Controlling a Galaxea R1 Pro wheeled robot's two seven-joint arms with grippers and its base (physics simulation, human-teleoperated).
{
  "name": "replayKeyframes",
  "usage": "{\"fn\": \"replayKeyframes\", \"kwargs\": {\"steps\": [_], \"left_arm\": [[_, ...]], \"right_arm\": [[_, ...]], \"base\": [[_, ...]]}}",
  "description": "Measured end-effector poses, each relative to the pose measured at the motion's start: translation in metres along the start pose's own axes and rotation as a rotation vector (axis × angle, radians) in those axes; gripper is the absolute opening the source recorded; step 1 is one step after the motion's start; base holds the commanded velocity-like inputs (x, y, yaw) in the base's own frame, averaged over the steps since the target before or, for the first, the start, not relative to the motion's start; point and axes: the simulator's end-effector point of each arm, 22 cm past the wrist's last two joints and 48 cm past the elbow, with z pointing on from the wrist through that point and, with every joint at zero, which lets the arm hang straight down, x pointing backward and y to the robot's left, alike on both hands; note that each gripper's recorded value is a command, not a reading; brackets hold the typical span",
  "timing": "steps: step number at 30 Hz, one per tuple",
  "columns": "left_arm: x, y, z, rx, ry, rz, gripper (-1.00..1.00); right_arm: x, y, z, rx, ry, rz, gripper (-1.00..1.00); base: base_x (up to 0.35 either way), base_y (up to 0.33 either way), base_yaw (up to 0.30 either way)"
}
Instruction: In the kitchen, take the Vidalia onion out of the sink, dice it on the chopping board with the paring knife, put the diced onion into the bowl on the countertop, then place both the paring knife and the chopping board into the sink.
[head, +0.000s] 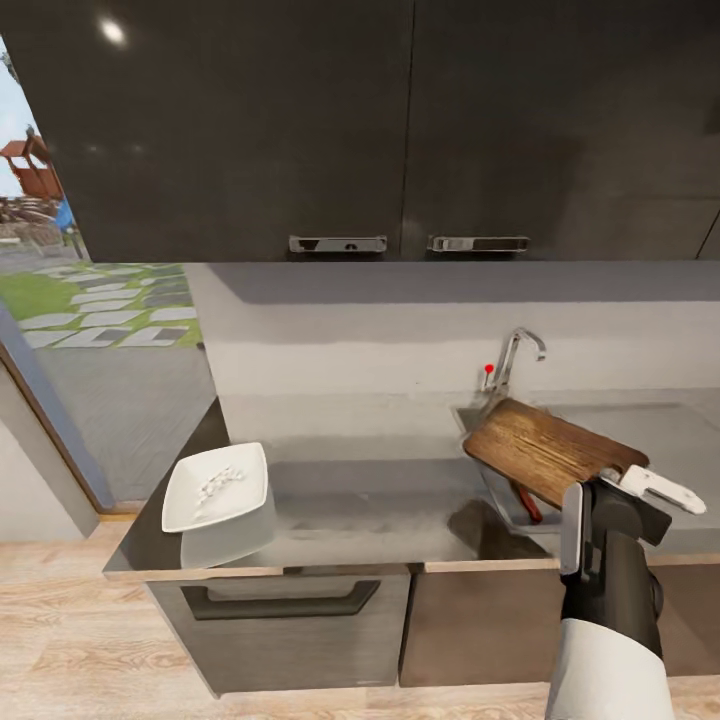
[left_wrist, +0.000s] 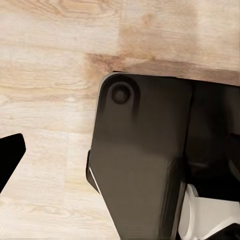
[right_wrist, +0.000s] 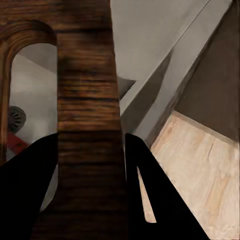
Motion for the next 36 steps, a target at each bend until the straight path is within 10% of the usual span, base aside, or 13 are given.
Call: {"fn": "replayKeyframes", "kwargs": {"steps": [8, 14, 36], "left_arm": [[0.005, 0.001, 0.000, -0.003, 0.011, 0.002, 1.00], [0.005, 0.001, 0.000, -0.003, 0.010, 0.001, 1.00], [0.008, 0.002, -0.001, -0.003, 0.016, 0.003, 1.00]], "right_arm": [[0.022, -0.025, -0.001, 0.165, 0.125, 0.119, -1.00], [0.001, 0.050, 0.001, 0.111, 0.209, 0.112, -1.00], [-0.003, 0.053, 0.028, 0.251, 0.222, 0.220, -1.00]], "base": [[0.000, 0.000, 0.000], [0.000, 0.000, 0.000], [0.000, 0.000, 0.000]]}}
